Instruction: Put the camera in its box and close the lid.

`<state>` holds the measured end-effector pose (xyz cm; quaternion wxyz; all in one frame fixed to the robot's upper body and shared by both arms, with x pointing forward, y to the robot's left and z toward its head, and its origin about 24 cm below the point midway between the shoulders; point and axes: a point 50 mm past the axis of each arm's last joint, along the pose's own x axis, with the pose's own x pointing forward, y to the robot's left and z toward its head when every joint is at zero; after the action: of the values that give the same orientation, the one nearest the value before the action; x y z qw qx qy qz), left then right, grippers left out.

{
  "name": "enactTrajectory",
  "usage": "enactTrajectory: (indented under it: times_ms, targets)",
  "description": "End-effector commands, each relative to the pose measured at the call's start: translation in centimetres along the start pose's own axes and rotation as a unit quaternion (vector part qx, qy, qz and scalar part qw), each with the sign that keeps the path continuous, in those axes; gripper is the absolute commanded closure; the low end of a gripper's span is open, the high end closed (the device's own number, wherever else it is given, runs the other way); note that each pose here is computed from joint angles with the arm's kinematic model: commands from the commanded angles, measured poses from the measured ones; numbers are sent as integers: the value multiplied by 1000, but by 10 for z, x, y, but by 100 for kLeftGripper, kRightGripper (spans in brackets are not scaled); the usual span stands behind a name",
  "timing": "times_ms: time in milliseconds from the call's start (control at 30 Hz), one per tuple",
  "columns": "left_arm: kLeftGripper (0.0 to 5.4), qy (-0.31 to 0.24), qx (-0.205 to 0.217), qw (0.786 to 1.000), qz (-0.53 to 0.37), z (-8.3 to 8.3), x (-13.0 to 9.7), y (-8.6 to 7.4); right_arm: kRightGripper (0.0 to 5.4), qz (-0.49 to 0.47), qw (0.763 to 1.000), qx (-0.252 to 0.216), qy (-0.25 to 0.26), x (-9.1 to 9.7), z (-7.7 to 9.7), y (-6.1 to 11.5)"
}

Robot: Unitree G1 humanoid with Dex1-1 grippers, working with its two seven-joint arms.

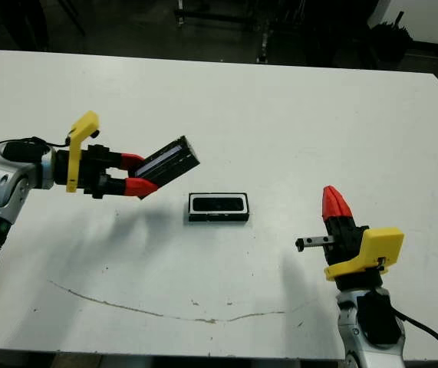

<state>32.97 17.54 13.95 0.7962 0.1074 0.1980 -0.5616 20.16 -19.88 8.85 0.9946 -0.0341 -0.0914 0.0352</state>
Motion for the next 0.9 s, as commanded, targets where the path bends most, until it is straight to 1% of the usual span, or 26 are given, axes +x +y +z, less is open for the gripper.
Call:
enactTrajectory:
  times_ms: [33, 267, 500, 800, 900]
  targets:
    - [224, 27, 1, 1000, -5, -4, 5, -2, 540, -3, 1000, -3, 5, 0, -2, -2]
    - [224, 34, 49, 998, 9, -3, 14, -5, 540, -2, 1000, 1, 7, -1, -2, -1]
    - [224, 54, 56, 997, 16, -4, 20, -5, 540, 3, 1000, 8, 8, -2, -2, -1]
    - [224, 75, 28, 997, 16, -12, 33, 2, 540, 7, 1000, 10, 7, -2, -3, 0]
    - [224, 78, 8, 997, -1, -15, 38, 3, 540, 6, 1000, 16, 8, -2, -3, 0]
